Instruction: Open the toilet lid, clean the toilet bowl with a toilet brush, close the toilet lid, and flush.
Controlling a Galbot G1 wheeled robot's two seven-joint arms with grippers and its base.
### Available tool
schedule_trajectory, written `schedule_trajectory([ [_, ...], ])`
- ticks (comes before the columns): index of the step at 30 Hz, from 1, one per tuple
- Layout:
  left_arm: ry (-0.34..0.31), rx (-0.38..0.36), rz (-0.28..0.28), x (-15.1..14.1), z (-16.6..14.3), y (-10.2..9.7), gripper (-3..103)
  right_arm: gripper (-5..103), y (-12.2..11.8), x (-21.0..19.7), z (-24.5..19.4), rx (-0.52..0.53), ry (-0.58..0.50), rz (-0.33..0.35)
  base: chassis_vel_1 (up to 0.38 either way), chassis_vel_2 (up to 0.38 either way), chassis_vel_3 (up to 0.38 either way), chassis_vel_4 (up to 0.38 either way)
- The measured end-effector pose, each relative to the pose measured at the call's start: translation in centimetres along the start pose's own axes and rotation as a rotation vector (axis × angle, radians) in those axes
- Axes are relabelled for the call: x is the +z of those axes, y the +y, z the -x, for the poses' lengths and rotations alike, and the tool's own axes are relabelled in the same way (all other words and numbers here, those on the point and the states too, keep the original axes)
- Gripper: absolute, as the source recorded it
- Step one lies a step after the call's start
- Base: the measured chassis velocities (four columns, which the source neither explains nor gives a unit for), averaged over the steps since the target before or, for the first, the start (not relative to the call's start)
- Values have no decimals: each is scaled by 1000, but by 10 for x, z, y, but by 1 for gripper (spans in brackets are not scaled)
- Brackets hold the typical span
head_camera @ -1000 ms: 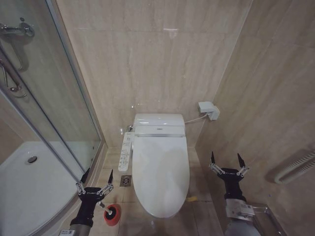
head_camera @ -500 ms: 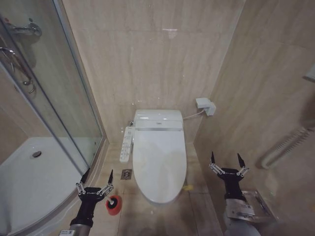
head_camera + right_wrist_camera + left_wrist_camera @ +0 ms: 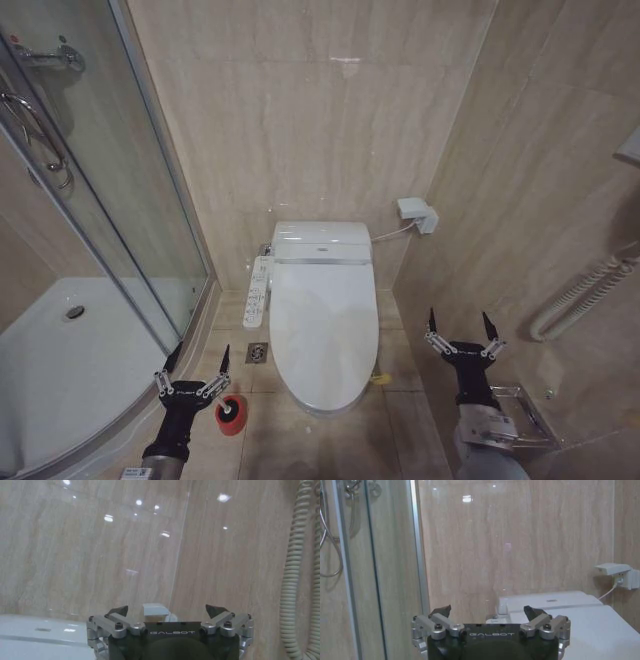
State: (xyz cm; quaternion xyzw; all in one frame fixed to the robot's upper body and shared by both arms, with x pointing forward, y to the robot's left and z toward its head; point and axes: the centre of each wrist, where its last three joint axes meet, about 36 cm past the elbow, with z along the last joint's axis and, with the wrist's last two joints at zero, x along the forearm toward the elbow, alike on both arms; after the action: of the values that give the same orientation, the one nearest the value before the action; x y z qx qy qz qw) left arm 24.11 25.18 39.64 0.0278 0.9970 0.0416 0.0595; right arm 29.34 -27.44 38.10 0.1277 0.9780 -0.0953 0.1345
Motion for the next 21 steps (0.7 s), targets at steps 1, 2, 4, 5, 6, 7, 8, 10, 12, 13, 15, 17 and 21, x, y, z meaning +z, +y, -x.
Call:
schedule_trajectory([
  [1, 0, 0, 0, 0, 0, 0, 98, 100, 0, 0, 0, 0, 0, 0, 0, 0, 0, 0],
  [2, 0, 0, 0, 0, 0, 0, 98, 100, 0, 0, 0, 0, 0, 0, 0, 0, 0, 0],
  [4, 0, 0, 0, 0, 0, 0, 98, 100, 0, 0, 0, 0, 0, 0, 0, 0, 0, 0],
  [5, 0, 0, 0, 0, 0, 0, 98, 100, 0, 0, 0, 0, 0, 0, 0, 0, 0, 0],
  [6, 0, 0, 0, 0, 0, 0, 98, 100, 0, 0, 0, 0, 0, 0, 0, 0, 0, 0],
  [7, 0, 0, 0, 0, 0, 0, 98, 100, 0, 0, 0, 0, 0, 0, 0, 0, 0, 0],
  [8, 0, 0, 0, 0, 0, 0, 98, 100, 0, 0, 0, 0, 0, 0, -36, -39, 28, 62],
  [10, 0, 0, 0, 0, 0, 0, 98, 100, 0, 0, 0, 0, 0, 0, -70, -61, 71, 67],
  [12, 0, 0, 0, 0, 0, 0, 98, 100, 0, 0, 0, 0, 0, 0, -78, -61, 75, 66],
  [13, 0, 0, 0, 0, 0, 0, 98, 100, 0, 0, 0, 0, 0, 0, -85, -51, 79, 60],
  [15, 0, 0, 0, 0, 0, 0, 98, 100, 0, 0, 0, 0, 0, 0, -84, -39, 67, 44],
  [17, 0, 0, 0, 0, 0, 0, 98, 100, 0, 0, 0, 0, 0, 0, -54, -28, 55, 7],
  [21, 0, 0, 0, 0, 0, 0, 98, 100, 0, 0, 0, 0, 0, 0, -14, -2, 4, 2],
])
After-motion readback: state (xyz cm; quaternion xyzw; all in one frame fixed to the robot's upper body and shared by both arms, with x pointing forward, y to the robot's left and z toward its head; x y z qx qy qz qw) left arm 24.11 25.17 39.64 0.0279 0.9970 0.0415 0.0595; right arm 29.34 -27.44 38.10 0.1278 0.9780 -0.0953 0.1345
